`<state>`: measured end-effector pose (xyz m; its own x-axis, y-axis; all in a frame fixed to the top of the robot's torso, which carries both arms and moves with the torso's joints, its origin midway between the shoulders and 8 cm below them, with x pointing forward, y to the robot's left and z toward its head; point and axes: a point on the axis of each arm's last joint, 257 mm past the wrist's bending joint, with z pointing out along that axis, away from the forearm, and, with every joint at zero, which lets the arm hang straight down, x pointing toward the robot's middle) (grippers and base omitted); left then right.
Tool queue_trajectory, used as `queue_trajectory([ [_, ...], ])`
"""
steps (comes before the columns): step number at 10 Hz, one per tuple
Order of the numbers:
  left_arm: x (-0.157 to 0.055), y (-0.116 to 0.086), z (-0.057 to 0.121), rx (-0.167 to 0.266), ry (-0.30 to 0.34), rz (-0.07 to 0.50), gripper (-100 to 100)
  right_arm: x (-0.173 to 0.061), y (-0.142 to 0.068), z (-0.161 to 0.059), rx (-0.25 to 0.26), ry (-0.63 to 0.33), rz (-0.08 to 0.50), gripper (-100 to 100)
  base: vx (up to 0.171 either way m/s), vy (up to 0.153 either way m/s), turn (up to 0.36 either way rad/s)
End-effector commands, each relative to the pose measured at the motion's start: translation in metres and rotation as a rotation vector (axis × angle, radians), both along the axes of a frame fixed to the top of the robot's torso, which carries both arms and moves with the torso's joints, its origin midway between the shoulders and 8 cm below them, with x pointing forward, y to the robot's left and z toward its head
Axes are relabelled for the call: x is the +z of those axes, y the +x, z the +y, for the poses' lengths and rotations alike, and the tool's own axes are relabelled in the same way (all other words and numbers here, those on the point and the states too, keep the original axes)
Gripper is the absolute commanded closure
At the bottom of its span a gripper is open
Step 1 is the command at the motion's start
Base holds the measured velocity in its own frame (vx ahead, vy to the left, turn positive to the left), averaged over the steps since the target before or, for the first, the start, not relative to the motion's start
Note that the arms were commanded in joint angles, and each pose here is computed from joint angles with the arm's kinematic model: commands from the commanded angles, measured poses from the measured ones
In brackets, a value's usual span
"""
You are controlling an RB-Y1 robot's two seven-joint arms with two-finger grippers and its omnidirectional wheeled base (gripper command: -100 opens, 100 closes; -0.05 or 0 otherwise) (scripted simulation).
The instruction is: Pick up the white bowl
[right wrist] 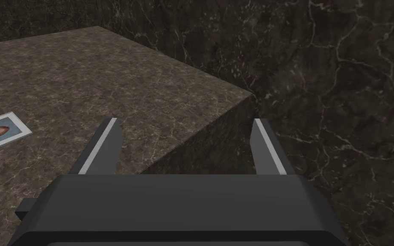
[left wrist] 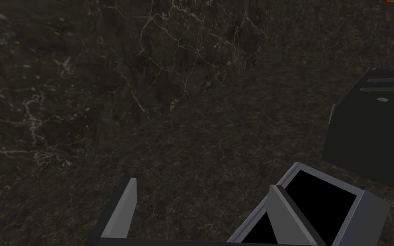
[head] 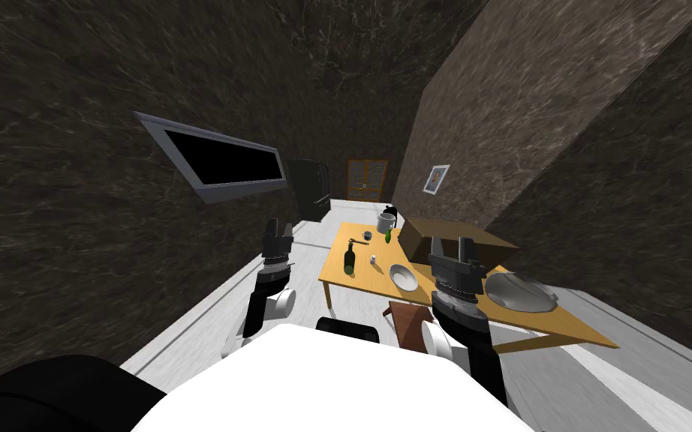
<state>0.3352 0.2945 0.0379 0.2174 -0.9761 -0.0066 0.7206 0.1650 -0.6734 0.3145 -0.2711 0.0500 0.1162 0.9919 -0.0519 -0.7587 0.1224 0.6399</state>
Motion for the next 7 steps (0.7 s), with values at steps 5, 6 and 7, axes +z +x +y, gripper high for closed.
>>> queue_trajectory([
  [5, 0.0, 0.0, 0.0, 0.0, 0.0, 0.0, 0, -0.042, 0.03, 0.027, 0.003, -0.191, 0.111, -100, -0.019, 0.088, 0.113],
  [6, 0.0, 0.0, 0.0, 0.0, 0.0, 0.0, 0, -0.053, 0.038, 0.033, 0.001, -0.238, 0.137, -100, -0.016, 0.089, 0.117],
  [7, 0.0, 0.0, 0.0, 0.0, 0.0, 0.0, 0, -0.065, 0.045, 0.038, -0.002, -0.289, 0.162, -100, -0.021, 0.092, 0.155],
])
